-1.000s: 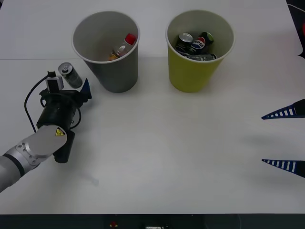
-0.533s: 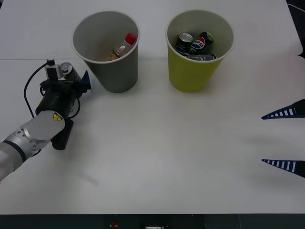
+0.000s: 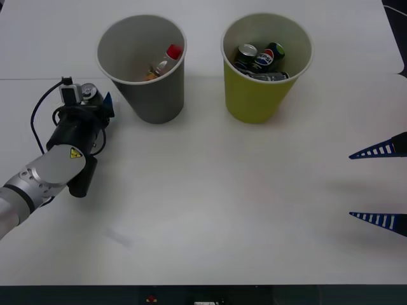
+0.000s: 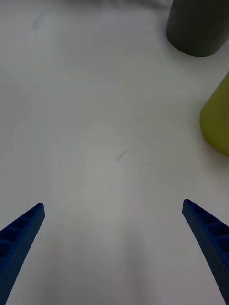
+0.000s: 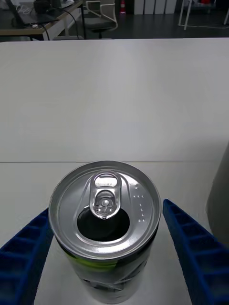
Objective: Put the can into the green bin and the plastic bottle into the gray bin
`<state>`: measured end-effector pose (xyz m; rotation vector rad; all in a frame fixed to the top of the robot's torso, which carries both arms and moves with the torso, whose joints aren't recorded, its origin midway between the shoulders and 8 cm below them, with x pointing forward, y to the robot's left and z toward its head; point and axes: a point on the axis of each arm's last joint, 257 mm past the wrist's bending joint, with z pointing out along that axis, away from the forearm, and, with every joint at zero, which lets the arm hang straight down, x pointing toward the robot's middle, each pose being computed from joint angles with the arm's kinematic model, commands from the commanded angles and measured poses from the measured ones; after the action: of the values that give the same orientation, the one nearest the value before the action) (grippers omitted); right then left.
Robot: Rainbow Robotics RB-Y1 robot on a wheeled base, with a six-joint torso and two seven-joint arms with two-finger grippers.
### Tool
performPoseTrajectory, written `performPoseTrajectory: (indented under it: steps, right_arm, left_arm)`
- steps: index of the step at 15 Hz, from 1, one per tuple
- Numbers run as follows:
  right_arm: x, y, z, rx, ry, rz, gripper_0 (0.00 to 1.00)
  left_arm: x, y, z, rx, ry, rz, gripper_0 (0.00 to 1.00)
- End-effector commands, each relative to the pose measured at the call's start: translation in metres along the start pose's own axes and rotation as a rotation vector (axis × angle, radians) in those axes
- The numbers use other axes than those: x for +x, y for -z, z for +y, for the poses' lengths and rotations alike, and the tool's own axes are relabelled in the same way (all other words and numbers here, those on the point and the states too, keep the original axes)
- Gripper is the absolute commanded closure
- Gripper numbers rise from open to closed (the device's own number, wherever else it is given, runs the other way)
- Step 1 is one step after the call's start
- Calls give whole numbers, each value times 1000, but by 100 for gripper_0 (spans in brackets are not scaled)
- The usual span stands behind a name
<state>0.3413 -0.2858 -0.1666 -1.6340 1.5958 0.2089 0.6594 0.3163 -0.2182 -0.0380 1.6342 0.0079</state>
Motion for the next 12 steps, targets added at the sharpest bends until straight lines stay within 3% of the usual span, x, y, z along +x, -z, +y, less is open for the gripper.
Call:
performPoseTrajectory:
  steps: [1, 6, 7, 9, 12]
  right_arm:
    - [0, 0, 0, 0, 0, 0, 0]
    - [0, 0, 0, 0, 0, 0, 0]
    - [0, 0, 0, 0, 0, 0, 0]
    - [0, 0, 0, 0, 0, 0, 0]
    - [0, 0, 0, 0, 0, 0, 0]
  left_arm:
    - [-1, 0, 0, 2, -13, -3, 100]
    - [0, 1, -1, 7, -30, -4, 100]
    - [3, 0, -6, 27, -28, 12, 100]
    - [2, 3, 0, 30, -56, 8, 100]
    - [1, 13, 7, 79, -87, 30, 100]
